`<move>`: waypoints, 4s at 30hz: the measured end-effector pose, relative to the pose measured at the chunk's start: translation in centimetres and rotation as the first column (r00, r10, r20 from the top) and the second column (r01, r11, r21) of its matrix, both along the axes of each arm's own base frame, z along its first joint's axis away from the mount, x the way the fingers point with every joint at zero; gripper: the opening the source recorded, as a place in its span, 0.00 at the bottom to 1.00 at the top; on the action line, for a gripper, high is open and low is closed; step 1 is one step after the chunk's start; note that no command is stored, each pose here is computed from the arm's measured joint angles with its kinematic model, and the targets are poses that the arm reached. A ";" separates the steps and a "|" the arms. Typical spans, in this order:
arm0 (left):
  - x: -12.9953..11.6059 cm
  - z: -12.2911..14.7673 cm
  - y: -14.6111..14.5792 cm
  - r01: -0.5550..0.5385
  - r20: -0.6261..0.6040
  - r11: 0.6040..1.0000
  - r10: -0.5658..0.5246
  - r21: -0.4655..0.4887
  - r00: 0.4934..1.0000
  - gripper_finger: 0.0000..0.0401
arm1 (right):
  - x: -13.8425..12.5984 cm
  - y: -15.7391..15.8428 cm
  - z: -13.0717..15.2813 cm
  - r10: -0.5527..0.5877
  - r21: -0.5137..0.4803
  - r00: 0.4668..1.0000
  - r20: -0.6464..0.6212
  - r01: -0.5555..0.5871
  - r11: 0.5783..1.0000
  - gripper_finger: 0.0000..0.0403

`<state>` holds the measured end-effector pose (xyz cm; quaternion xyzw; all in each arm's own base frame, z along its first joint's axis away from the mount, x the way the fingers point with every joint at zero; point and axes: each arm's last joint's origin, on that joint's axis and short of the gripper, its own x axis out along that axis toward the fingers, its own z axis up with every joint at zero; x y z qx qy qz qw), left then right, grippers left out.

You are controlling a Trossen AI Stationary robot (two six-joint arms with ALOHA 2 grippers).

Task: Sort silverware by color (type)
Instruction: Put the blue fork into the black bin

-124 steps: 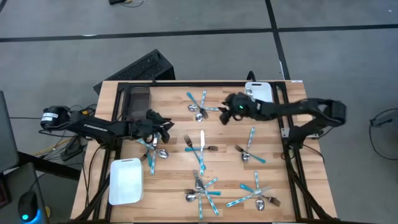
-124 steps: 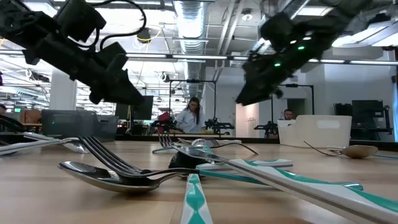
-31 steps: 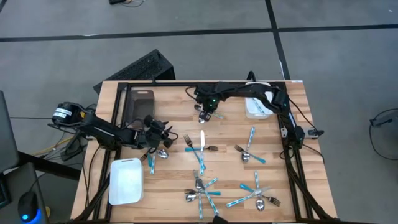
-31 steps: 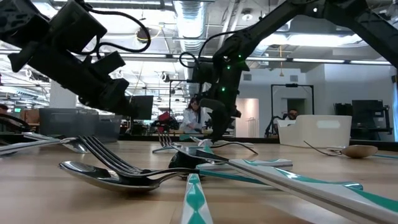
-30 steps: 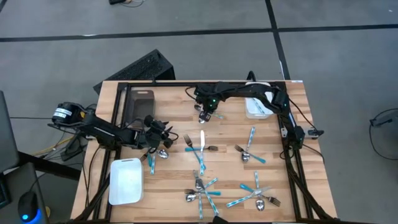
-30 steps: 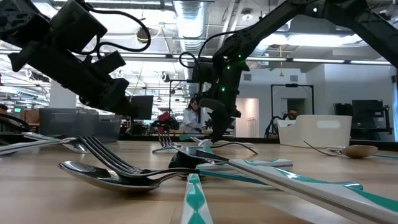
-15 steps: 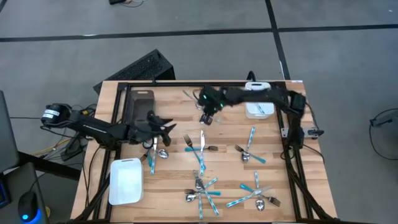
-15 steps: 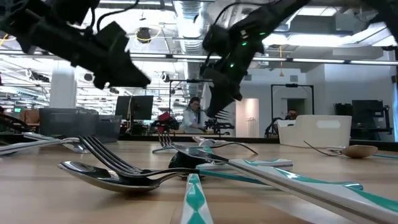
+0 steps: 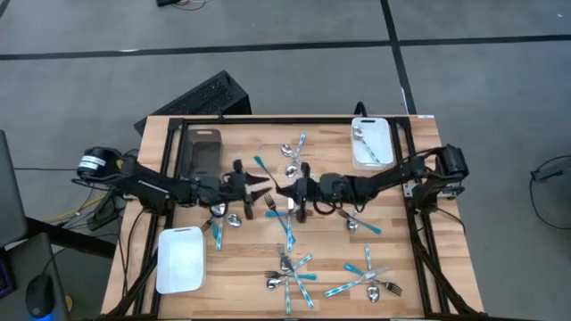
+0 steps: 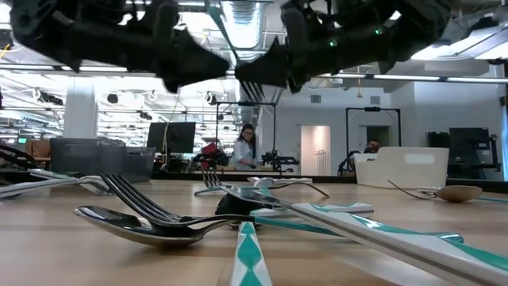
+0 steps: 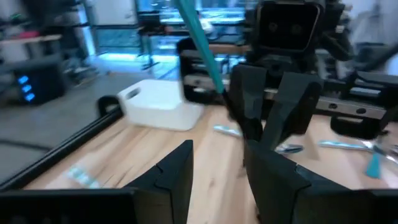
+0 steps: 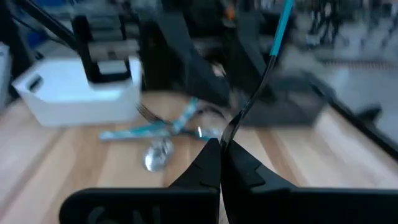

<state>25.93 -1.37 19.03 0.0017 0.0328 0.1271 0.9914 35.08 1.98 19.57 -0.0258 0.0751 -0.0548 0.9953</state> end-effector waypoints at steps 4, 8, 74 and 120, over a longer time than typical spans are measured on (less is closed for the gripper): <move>2.4 0.9 -0.7 0.071 -0.007 0.995 -0.071 0.066 0.997 0.32 | -0.5 1.1 -1.0 0.010 -0.054 1.000 -0.023 -0.011 0.998 0.06; 3.3 1.6 -1.2 0.117 -0.031 0.989 -0.115 0.095 0.993 0.32 | -1.5 2.0 -1.8 -0.061 -0.085 0.998 -0.016 0.059 0.995 0.06; -14.2 4.0 13.8 -0.829 -0.874 0.544 0.332 -0.128 0.354 0.09 | -7.7 6.4 -0.7 -0.220 0.165 0.953 -0.208 0.256 0.953 0.47; -5.2 -0.6 -0.5 -0.182 -0.224 0.972 0.146 -0.150 0.964 0.39 | -17.4 9.5 -2.8 -0.246 0.006 0.360 -0.900 0.574 0.819 0.38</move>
